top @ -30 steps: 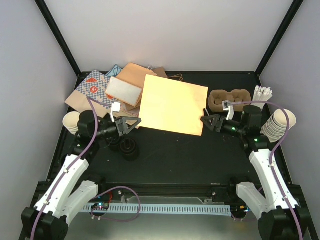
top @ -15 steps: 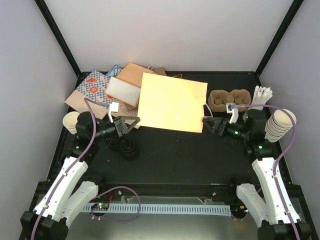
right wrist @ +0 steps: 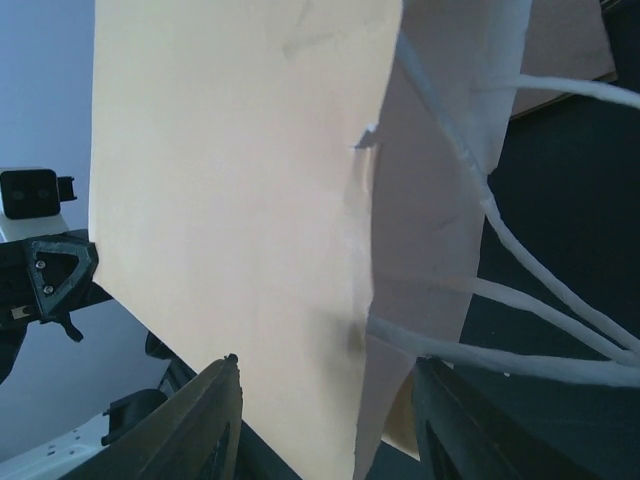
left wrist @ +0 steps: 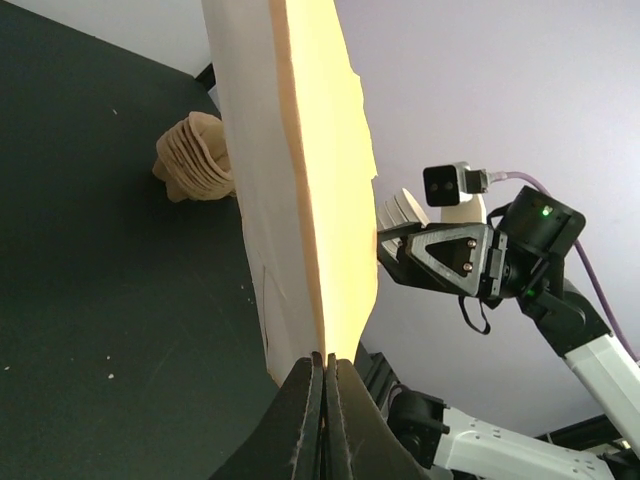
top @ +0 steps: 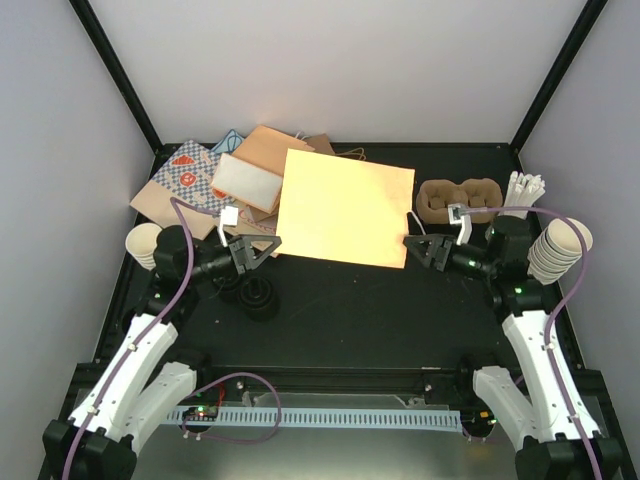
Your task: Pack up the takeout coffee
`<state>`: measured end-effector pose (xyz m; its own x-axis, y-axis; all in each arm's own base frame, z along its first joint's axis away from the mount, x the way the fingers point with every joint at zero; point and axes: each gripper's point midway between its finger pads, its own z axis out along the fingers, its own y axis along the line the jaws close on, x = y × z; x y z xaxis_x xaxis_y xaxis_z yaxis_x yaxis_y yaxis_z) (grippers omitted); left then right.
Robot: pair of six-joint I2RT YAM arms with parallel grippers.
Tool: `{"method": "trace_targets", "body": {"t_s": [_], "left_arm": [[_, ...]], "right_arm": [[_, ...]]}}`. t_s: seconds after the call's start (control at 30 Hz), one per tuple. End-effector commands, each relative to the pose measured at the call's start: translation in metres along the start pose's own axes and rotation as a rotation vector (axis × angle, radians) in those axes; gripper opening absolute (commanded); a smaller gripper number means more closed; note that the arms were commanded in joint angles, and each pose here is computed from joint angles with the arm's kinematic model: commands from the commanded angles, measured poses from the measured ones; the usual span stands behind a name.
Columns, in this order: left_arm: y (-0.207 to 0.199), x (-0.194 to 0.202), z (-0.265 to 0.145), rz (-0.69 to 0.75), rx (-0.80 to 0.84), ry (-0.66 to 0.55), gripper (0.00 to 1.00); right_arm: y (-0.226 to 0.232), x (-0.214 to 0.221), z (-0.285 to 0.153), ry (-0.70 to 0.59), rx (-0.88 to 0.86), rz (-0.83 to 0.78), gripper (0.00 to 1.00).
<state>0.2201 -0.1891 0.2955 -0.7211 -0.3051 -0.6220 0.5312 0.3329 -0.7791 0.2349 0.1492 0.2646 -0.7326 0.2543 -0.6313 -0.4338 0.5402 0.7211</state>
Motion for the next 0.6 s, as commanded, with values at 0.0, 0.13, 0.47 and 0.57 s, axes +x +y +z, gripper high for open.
{"method": "trace_targets", "body": {"t_s": [0.0, 0.13, 0.47, 0.57], "left_arm": [[-0.019, -0.008, -0.003, 0.044, 0.061, -0.023, 0.01], [-0.023, -0.010, -0.005, 0.049, 0.071, -0.033, 0.02], [-0.020, -0.009, -0.002, 0.034, 0.076, -0.029, 0.02], [-0.018, -0.008, -0.001, 0.030, 0.076, -0.025, 0.01]], "right_arm": [[0.003, 0.002, 0.004, 0.021, -0.040, 0.007, 0.50], [0.002, 0.005, 0.006, 0.032, -0.056, 0.018, 0.50], [0.011, 0.005, 0.011, 0.053, -0.143, 0.041, 0.42], [0.013, 0.004, 0.012, 0.066, -0.160, 0.049, 0.31]]}}
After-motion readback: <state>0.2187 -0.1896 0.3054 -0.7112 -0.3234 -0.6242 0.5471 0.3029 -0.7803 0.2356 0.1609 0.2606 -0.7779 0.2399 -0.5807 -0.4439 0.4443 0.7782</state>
